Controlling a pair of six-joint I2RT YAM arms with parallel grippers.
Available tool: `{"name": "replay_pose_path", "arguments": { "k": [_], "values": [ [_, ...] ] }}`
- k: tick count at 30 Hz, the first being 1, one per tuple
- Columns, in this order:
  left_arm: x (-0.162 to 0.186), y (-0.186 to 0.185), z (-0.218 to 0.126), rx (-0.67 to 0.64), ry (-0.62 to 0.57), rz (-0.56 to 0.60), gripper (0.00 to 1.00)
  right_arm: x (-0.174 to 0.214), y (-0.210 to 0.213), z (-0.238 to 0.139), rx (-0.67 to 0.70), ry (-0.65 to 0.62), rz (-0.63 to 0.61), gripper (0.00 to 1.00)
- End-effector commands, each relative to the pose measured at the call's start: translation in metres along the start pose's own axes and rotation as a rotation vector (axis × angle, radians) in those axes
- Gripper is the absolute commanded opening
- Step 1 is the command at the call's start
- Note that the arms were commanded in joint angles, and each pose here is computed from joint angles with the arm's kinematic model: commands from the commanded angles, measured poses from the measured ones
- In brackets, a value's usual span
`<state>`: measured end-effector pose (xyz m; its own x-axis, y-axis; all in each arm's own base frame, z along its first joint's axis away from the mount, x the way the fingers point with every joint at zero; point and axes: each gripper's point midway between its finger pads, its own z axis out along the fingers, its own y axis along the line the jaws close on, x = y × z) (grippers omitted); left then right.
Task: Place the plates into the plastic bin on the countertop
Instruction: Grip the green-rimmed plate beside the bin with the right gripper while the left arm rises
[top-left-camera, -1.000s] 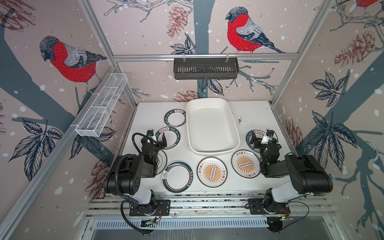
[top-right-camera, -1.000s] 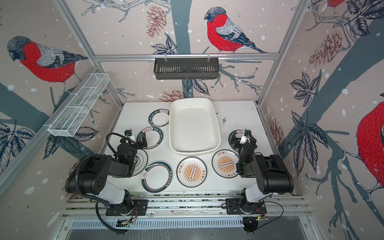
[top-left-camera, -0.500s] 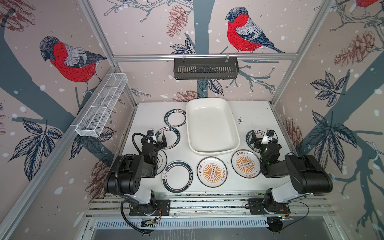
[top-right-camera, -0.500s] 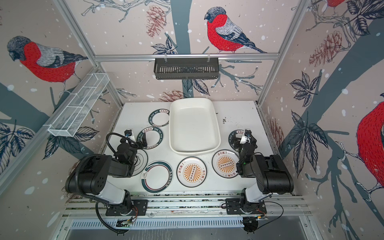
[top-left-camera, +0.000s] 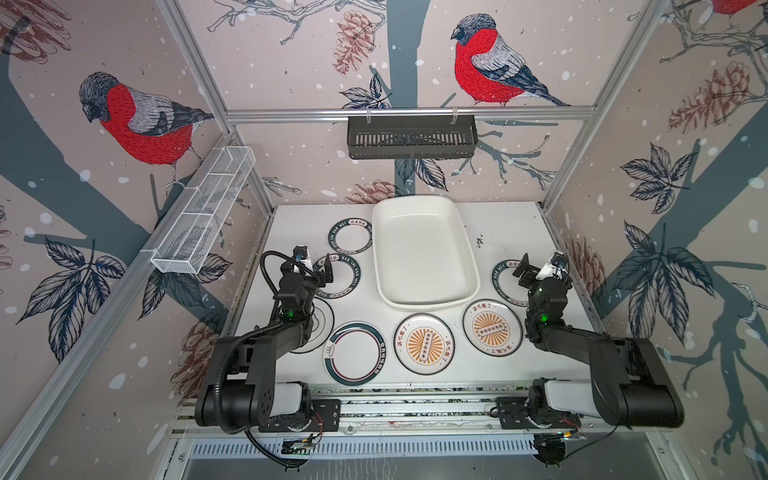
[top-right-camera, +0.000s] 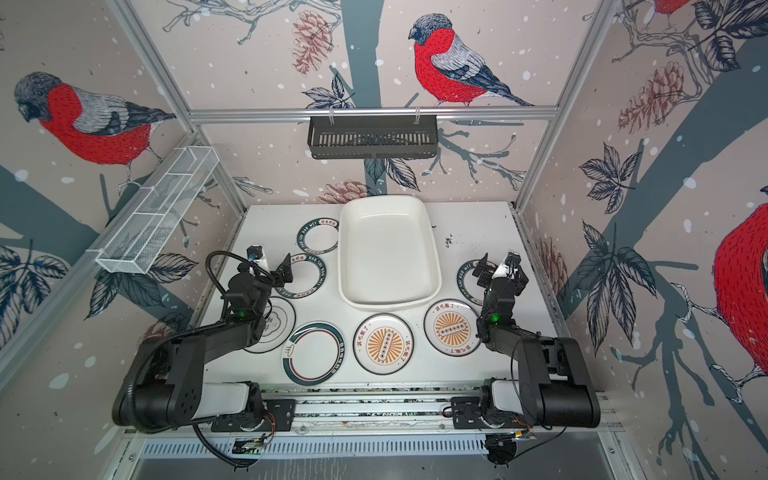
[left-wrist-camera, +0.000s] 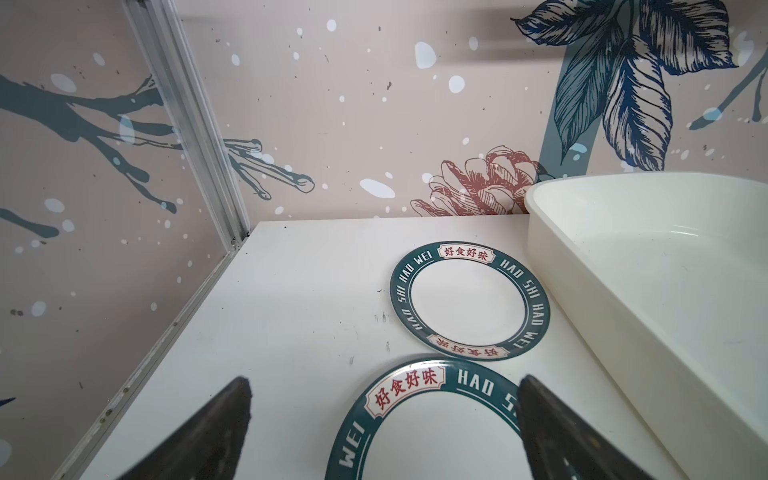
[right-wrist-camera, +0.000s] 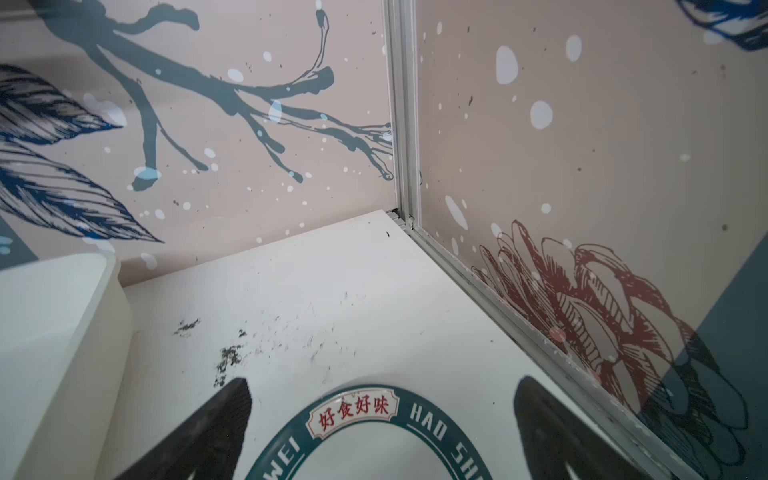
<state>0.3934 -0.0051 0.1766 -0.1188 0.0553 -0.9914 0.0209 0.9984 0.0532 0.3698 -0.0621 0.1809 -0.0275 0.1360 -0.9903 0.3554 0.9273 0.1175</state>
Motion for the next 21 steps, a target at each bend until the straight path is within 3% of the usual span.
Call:
{"name": "replay_pose_path", "arguments": {
  "k": [1,7,9,15,21],
  "values": [
    [0.013,-0.011,0.002,0.064,0.130,0.045,0.99,0.016,-0.011,0.006,0.098,0.167,0.034,1.00],
    [-0.012,-0.027,0.003,0.176,0.221,0.097,0.99,0.018,-0.022,0.003,0.215,0.350,0.166,0.99],
    [-0.019,-0.032,0.004,0.208,0.248,0.112,0.99,0.022,-0.017,-0.001,0.178,0.388,0.200,0.99],
    [-0.044,-0.053,0.008,0.332,0.337,0.147,0.99,0.031,-0.021,-0.018,0.168,0.438,0.322,1.00],
    [-0.071,-0.073,0.009,0.428,0.353,0.125,0.99,0.045,-0.039,-0.027,0.199,0.505,0.430,0.97]
  ]
}}
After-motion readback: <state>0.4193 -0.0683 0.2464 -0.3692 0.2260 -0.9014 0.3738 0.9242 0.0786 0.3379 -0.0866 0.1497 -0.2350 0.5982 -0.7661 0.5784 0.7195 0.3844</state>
